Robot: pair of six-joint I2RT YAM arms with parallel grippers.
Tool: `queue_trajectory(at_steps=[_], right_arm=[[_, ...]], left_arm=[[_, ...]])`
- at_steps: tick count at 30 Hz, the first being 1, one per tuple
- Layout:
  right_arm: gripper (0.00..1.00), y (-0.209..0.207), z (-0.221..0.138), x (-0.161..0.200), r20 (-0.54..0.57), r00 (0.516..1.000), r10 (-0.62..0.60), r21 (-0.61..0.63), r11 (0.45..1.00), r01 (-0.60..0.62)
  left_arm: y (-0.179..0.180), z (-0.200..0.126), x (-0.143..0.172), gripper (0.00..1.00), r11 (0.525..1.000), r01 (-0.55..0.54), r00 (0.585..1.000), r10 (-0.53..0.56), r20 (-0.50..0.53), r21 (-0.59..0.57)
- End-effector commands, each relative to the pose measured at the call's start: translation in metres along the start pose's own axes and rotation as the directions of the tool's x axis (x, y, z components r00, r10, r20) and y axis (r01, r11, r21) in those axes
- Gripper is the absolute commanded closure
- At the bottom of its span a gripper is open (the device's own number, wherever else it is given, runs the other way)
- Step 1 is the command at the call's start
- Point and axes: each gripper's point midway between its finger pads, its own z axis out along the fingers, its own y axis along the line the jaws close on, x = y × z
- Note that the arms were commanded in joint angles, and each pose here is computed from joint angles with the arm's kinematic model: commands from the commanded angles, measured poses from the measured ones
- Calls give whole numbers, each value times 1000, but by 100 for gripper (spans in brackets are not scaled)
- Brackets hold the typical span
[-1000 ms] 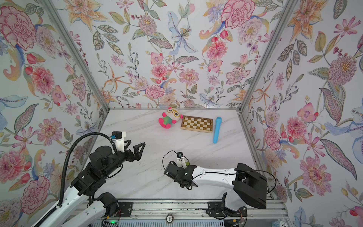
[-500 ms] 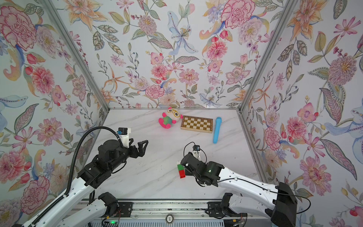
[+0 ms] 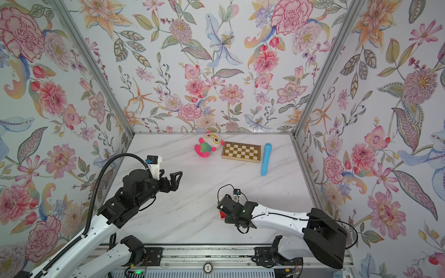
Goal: Assemble the letter r with lego
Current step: Adjust the lego brick at the center of the board, then reset both arms
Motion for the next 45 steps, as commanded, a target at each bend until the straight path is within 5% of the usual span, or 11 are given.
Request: queue_trajectory(at_steps=[1, 14, 16, 19, 20, 23, 27, 30, 36, 45], right_arm=[[73, 19, 6, -5, -6, 1000, -21, -46, 999, 21], [67, 31, 2, -7, -45, 997, -60, -19, 998, 60], [49, 26, -24, -18, -3, 996, -84, 9, 996, 84], [3, 8, -80, -60, 142, 982, -128, 42, 991, 123], [1, -4, -99, -81, 210, 969, -132, 63, 991, 122], [1, -59, -130, -140, 348, 932, -96, 149, 988, 46], [1, -101, -128, -185, 505, 838, -205, 239, 967, 92], [1, -134, -112, -199, 627, 764, -150, 237, 971, -4], [1, -172, -79, -205, 748, 649, -138, 220, 974, -47], [1, -203, -55, -218, 810, 579, -93, 158, 985, -62]], left_arm=[[4, -8, 1, 1, 1000, -2, 1000, 2, 0, -4], [14, -14, 6, 1, 999, 0, 1000, -1, -6, -39], [19, -13, 4, 1, 998, -3, 1000, 3, 5, -68], [49, -13, -5, 1, 971, -12, 999, 24, 48, -239], [66, -15, -8, 1, 940, -15, 997, 41, 69, -341], [104, -19, -20, 1, 820, -83, 978, 177, 112, -566], [127, -20, -22, 1, 727, -88, 925, 312, 214, -681], [155, -23, -14, 1, 671, -44, 916, 323, 238, -740], [181, -23, 0, 1, 640, -79, 868, 421, 263, -765], [210, 3, 36, 1, 677, -94, 873, 408, 266, -730]])
